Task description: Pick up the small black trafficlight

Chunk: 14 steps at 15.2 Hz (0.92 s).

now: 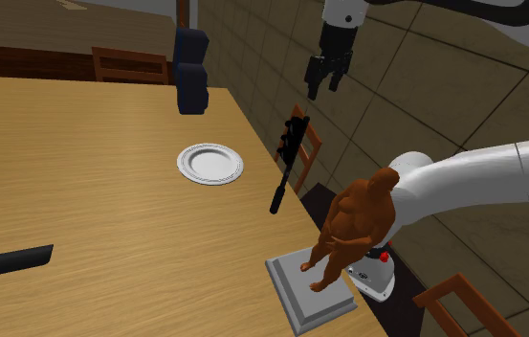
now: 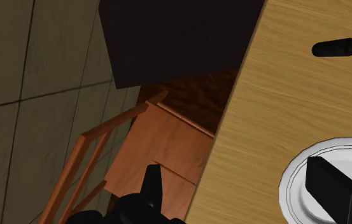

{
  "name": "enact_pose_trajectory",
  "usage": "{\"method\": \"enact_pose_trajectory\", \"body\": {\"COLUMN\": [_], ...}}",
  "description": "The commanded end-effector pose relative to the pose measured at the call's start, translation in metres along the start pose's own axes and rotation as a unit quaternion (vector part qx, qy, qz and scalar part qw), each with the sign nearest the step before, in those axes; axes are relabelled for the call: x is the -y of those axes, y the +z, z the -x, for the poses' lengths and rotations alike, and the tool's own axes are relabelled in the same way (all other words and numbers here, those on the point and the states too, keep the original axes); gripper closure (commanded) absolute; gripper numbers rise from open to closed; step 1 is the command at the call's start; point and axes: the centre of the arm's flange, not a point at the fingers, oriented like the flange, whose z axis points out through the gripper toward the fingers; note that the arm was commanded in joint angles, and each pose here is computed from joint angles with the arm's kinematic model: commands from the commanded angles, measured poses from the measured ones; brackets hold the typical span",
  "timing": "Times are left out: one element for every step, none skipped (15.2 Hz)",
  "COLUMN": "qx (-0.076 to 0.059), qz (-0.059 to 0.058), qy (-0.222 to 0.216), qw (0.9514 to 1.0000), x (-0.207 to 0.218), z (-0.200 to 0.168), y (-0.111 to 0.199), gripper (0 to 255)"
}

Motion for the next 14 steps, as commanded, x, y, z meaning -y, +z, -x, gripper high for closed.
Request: {"method": "enact_pose_trajectory", "body": {"qx": [0.000, -0.001, -0.003, -0.004, -0.005, -0.007, -0.008, -0.009, -0.010, -0.012, -0.013, -0.014, -0.016, -0.017], "qz": [0.000, -0.005, -0.010, -0.015, -0.019, -0.024, -0.029, -0.034, -0.039, -0.044, -0.049, -0.053, -0.058, -0.063], "qy": [0.000, 0.004, 0.008, 0.012, 0.016, 0.020, 0.024, 0.028, 0.032, 0.036, 0.040, 0.044, 0.048, 0.052], "qw": [1.0000, 1.0000, 0.9999, 0.9998, 0.9997, 0.9995, 0.9993, 0.9990, 0.9987, 0.9983, 0.9979, 0.9975, 0.9970, 0.9965], "x": [0.000, 0.011, 0.021, 0.032, 0.042, 0.053, 0.063, 0.074, 0.085, 0.095, 0.106, 0.117, 0.128, 0.138], "z": [0.000, 0.006, 0.011, 0.017, 0.022, 0.027, 0.032, 0.037, 0.042, 0.047, 0.052, 0.057, 0.062, 0.066], "y": [0.000, -0.002, -0.004, -0.006, -0.008, -0.010, -0.012, -0.014, -0.017, -0.019, -0.022, -0.024, -0.027, -0.030], "gripper": [0, 0, 0, 0, 0, 0, 0, 0, 0, 0, 0, 0, 0, 0]}}
